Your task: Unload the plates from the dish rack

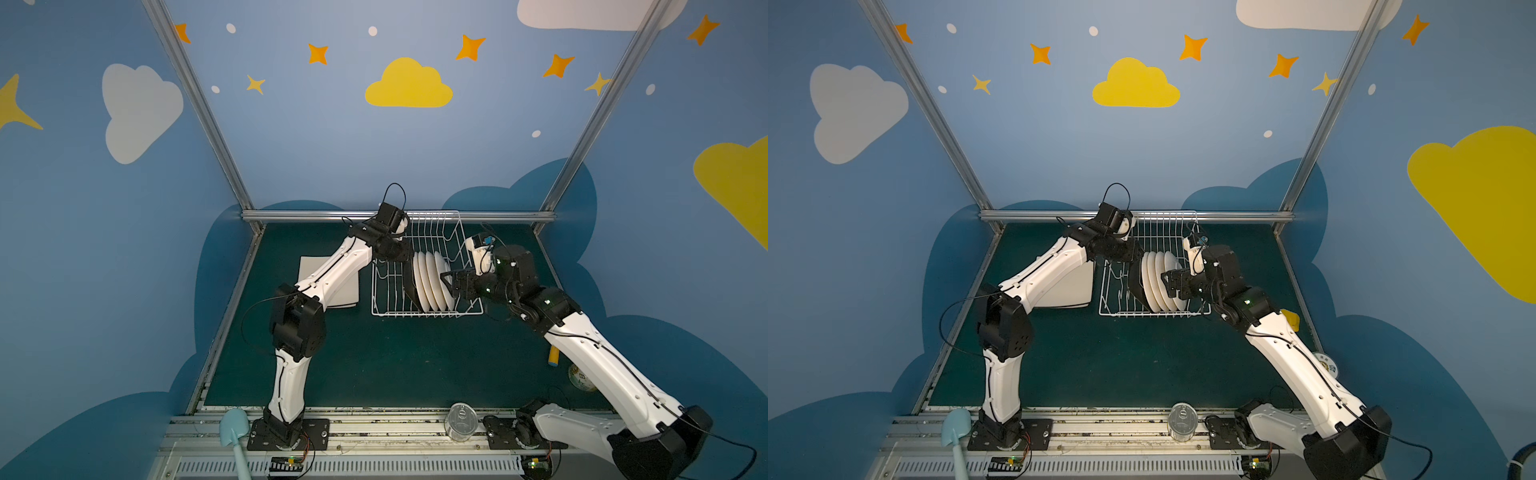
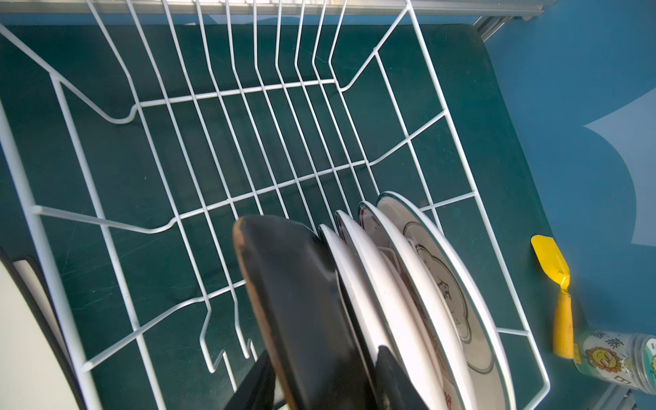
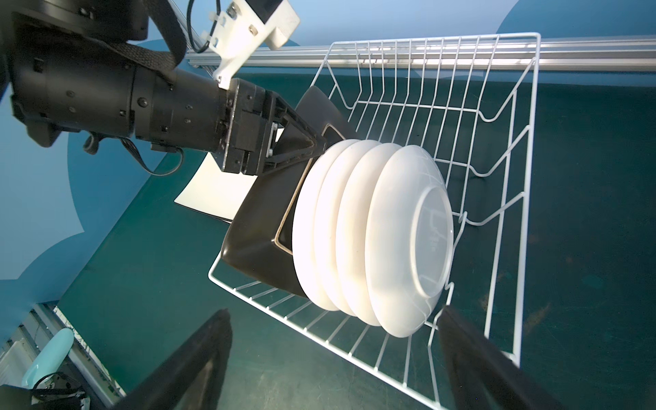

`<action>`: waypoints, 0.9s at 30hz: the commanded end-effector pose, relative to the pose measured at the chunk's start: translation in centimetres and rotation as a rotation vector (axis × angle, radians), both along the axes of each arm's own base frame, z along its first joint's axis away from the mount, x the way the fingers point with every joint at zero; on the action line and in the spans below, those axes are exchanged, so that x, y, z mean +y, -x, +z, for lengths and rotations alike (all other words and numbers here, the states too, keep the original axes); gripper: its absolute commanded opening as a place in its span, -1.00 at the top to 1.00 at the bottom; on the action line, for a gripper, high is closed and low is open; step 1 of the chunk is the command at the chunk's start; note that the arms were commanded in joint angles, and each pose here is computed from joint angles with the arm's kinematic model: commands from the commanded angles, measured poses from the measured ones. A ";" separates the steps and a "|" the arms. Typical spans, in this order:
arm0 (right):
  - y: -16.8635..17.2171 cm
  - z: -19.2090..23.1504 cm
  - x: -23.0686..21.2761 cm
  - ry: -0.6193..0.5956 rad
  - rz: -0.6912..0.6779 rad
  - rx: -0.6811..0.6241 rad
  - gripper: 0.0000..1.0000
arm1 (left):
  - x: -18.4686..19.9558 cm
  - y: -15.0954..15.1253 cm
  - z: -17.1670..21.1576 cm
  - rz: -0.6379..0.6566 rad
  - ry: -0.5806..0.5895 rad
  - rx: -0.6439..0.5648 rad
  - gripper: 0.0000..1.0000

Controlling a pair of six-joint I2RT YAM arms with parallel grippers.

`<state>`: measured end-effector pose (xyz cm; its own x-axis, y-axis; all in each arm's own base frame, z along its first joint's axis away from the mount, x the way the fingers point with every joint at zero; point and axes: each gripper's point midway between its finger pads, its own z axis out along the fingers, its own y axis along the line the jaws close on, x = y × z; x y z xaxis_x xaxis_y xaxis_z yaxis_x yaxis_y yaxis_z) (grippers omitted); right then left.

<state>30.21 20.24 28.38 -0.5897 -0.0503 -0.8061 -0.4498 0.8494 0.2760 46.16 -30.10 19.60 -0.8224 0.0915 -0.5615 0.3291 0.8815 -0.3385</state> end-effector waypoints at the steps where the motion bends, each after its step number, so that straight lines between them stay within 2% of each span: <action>1: -0.1 0.3 0.1 -0.013 0.007 -0.015 -0.81 | 0.9 0.4 -3.3 0.023 -0.069 0.080 0.08; 17: -0.2 0.6 -0.1 -0.017 -0.007 -0.023 -0.80 | 1.7 2.1 -3.0 0.006 -0.101 0.146 0.18; 20: -0.2 0.6 -0.3 -0.016 -0.010 -0.025 -0.81 | 1.6 2.2 -3.3 0.015 -0.095 0.160 0.33; 27: 0.0 0.8 -0.7 -0.015 -0.023 -0.033 -0.81 | 1.8 2.1 -3.0 0.066 -0.076 0.171 0.53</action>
